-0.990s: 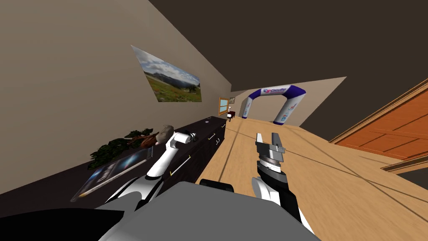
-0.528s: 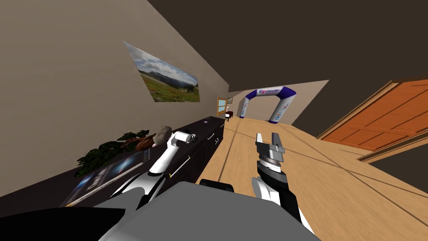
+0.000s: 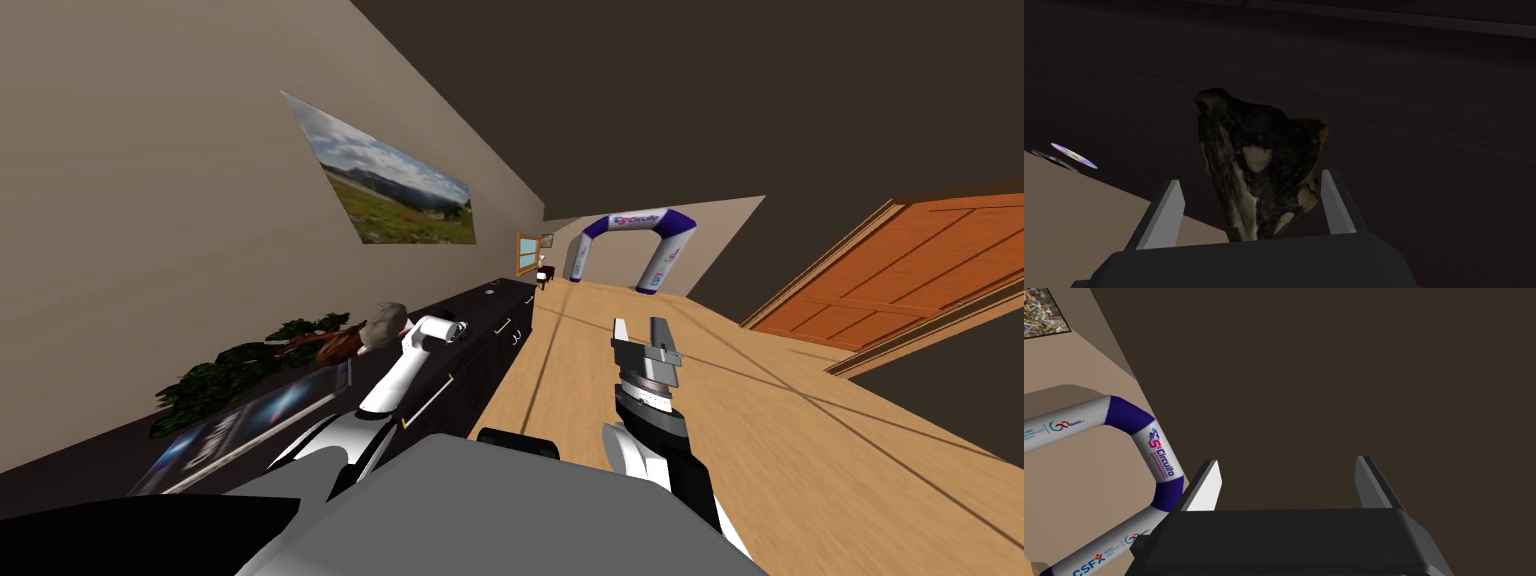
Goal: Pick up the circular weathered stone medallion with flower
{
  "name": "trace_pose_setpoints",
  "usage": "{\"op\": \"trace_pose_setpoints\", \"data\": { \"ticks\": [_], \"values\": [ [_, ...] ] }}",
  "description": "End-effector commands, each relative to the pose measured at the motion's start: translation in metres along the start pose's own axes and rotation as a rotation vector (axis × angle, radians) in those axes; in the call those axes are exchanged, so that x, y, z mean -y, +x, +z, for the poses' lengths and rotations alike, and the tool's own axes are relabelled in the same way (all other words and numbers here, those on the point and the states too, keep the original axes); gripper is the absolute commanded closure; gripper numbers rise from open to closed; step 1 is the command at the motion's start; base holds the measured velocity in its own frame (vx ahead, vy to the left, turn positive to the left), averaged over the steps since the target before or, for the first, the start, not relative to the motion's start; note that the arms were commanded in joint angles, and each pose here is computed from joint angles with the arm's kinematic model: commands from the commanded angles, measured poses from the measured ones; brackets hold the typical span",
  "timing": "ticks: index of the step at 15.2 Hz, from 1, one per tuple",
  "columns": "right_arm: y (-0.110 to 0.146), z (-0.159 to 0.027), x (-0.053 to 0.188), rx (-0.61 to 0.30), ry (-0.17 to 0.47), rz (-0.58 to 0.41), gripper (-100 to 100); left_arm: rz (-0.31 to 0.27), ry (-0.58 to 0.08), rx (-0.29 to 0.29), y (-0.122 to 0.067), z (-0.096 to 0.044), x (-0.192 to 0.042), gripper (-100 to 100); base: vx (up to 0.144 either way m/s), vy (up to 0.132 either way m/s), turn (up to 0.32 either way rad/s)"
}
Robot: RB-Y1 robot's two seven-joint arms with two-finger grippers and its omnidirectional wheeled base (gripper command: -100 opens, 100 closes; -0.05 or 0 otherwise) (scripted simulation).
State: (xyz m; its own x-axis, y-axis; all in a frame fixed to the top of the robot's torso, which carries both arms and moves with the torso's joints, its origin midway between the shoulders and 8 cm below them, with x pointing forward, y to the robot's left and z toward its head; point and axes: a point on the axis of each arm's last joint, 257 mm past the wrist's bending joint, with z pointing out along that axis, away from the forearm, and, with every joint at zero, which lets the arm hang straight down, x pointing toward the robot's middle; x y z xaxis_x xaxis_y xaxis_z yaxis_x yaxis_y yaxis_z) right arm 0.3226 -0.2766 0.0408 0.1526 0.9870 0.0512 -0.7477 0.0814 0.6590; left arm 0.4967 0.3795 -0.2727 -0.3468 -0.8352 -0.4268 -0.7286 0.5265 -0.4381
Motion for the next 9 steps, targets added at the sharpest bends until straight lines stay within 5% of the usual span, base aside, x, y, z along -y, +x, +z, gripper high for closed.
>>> {"op": "trace_pose_setpoints", "data": {
  "ticks": [1,9],
  "values": [
    [0.0,0.0,0.0,0.0,0.0,0.0,0,0.0,0.0,0.0,0.0,0.0,0.0,100,-0.004,0.002,0.014],
    [0.0,0.0,0.0,0.0,0.0,0.0,0,0.011,0.009,-0.009,0.003,-0.012,0.006,100,0.002,-0.003,0.046]
  ]
}}
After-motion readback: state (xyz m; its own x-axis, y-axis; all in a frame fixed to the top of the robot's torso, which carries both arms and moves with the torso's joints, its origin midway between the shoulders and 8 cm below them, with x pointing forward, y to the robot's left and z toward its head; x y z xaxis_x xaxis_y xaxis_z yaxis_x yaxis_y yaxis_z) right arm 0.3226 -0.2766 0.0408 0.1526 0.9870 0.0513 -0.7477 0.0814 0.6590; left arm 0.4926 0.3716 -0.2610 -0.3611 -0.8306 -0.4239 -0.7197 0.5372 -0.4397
